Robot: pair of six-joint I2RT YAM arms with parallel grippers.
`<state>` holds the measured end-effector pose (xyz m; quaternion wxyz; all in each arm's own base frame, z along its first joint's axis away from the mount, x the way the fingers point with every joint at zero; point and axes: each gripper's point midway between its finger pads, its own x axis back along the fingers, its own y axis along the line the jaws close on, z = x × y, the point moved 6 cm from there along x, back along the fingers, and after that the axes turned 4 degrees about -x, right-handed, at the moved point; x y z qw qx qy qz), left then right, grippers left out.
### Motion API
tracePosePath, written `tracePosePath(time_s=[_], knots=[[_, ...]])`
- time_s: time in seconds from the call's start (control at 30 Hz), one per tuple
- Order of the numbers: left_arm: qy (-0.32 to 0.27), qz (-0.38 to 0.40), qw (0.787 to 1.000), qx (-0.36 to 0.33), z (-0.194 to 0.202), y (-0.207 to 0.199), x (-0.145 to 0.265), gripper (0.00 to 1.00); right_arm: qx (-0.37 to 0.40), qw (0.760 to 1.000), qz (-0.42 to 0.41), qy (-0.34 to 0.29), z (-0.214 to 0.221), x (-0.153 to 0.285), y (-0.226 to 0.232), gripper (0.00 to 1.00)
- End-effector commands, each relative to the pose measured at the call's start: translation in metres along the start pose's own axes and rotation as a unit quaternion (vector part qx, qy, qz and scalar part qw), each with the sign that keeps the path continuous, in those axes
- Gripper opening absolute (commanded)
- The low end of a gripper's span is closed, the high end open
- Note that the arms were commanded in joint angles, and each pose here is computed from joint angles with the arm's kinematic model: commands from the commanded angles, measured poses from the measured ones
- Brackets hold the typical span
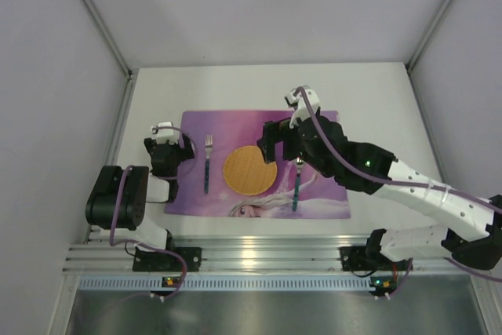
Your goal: Set the dinner table for one person
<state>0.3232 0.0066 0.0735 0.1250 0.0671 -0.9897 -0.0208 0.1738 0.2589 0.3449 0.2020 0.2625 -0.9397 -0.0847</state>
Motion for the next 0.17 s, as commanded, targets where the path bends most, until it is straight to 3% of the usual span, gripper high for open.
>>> tracePosePath(time_s=[0.0,0.13], knots=[[-0.047,0.007,0.999,0.013,-0.021,-0.002,-0.003,0.98,-0.019,1.0,-0.009,-0.023,-0.015,0.003,0.007,1.0],[-0.047,0.007,0.999,0.013,-0.021,-0.002,-0.003,0.99,0.0,1.0,0.017,-0.014,-0.013,-0.011,0.006,1.0]])
